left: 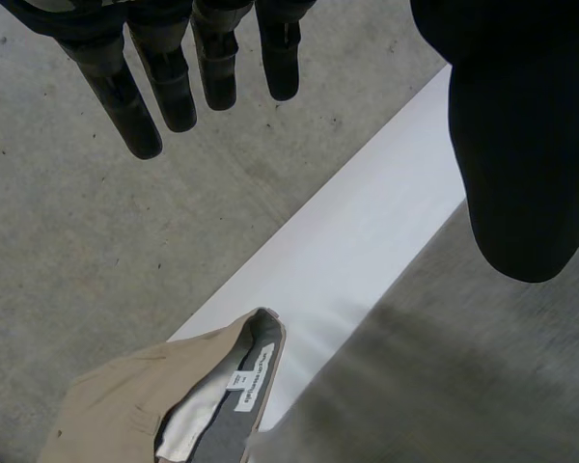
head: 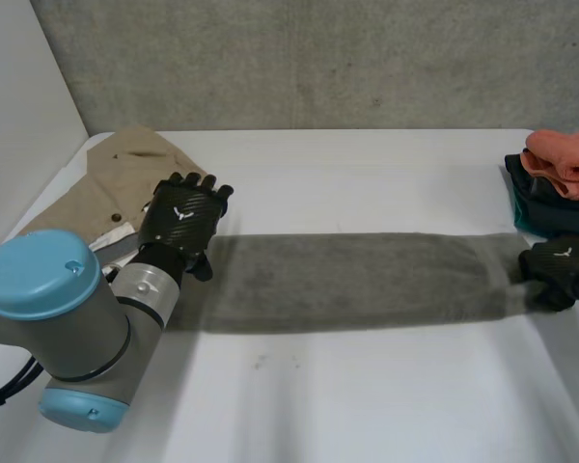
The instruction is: Fold the laundry.
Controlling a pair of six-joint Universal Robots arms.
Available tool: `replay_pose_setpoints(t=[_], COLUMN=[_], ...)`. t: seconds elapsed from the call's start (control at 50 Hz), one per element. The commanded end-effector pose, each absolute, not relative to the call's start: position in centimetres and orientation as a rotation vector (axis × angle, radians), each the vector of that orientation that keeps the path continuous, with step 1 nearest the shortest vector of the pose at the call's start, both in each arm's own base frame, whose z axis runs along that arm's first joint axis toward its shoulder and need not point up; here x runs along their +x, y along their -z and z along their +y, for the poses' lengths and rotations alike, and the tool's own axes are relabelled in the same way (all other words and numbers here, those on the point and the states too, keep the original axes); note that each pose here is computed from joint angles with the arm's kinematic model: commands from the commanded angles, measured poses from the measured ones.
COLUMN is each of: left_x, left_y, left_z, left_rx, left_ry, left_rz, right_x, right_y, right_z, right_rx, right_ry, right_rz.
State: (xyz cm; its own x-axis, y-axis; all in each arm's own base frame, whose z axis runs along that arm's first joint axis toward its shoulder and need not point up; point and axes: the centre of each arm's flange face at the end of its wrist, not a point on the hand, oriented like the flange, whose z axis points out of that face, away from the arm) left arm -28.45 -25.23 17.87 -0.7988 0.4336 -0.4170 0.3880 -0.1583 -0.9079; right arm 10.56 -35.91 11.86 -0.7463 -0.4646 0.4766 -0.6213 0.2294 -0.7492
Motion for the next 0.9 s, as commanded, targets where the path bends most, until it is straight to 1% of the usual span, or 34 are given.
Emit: replay_pose_setpoints(t=[0.02,0.06,0.08,0.14,0.2,0.24,0.26,0.28,0.32,0.34,0.36,0.4,0.42,0.46,0.48,0.5,0.54,0.56,0.62,0.64,0.7,0.76,0.82,0.84,0.9], left_x=[-28.3,-28.2,-28.2,-27.9,-27.8,-27.6,-27.5,-27.5,-27.4,-27.3,-27.2,-27.0,-27.0,-26.9,-26.8,-26.8,-26.8,-26.7,-26.8,-26.8,-26.9,-27.0,-27.5,-27.7,-29.3], left_y=[-18.7,-19.2,-19.5,-20.6,-21.0,-21.2,-21.3,-21.3,-21.4,-21.4,-21.4,-21.6,-21.5,-21.6,-21.6,-21.5,-21.5,-21.4,-21.3,-21.3,-21.0,-21.0,-20.7,-20.7,-20.9], left_z=[-25.1,-24.9,-24.8,-24.2,-23.9,-23.7,-23.7,-23.6,-23.4,-23.4,-23.2,-23.2,-23.1,-23.0,-23.0,-22.9,-22.8,-22.8,-22.7,-22.7,-22.8,-22.8,-23.2,-23.2,-22.7], left_rx=[-0.973,-0.968,-0.963,-0.951,-0.945,-0.94,-0.937,-0.936,-0.936,-0.935,-0.935,-0.93,-0.93,-0.925,-0.926,-0.929,-0.93,-0.929,-0.932,-0.933,-0.94,-0.941,-0.947,-0.951,-0.975], left_ry=[-2.179,-2.192,-2.202,-2.226,-2.237,-2.242,-2.246,-2.247,-2.247,-2.248,-2.248,-2.253,-2.252,-2.254,-2.253,-2.249,-2.247,-2.246,-2.242,-2.241,-2.229,-2.233,-2.227,-2.225,-2.217], left_rz=[-2.003,-1.986,-1.977,-1.95,-1.939,-1.936,-1.934,-1.935,-1.935,-1.937,-1.937,-1.938,-1.939,-1.941,-1.942,-1.944,-1.945,-1.948,-1.95,-1.952,-1.958,-1.948,-1.945,-1.938,-1.883], right_x=[5.4,4.8,4.2,4.4,4.6,5.4,6.5,9.4,13.4,14.8,18.1,21.3,24.0,27.0,28.1,30.7,33.2,35.2,37.3,38.2,38.6,38.5,37.8,37.2,35.7], right_y=[-12.5,-13.2,-14.4,-15.9,-16.2,-16.6,-16.9,-17.7,-18.7,-19.1,-19.6,-20.0,-20.3,-20.3,-20.1,-19.1,-17.5,-16.2,-14.5,-13.4,-11.5,-11.3,-12.3,-13.7,-15.8], right_z=[-38.2,-38.4,-38.5,-38.1,-38.0,-37.9,-37.7,-37.3,-36.3,-35.9,-34.8,-33.4,-31.9,-30.0,-29.3,-27.2,-24.9,-22.7,-19.9,-18.4,-17.2,-17.2,-18.0,-18.5,-19.7], right_rx=[0.765,0.732,0.718,0.77,0.803,0.829,0.855,0.923,1.016,1.05,1.131,1.213,1.296,1.404,1.45,1.577,1.715,1.851,2.0,2.087,2.161,2.144,2.038,1.93,1.775], right_ry=[-1.465,-1.467,-1.465,-1.445,-1.431,-1.446,-1.479,-1.551,-1.653,-1.693,-1.784,-1.876,-1.964,-2.061,-2.091,-2.152,-2.194,-2.226,-2.246,-2.238,-2.199,-2.19,-2.177,-2.193,-2.225], right_rz=[-2.174,-2.115,-2.047,-1.956,-1.92,-1.898,-1.887,-1.847,-1.792,-1.769,-1.713,-1.653,-1.584,-1.508,-1.482,-1.432,-1.389,-1.339,-1.302,-1.29,-1.316,-1.338,-1.411,-1.493,-1.619])
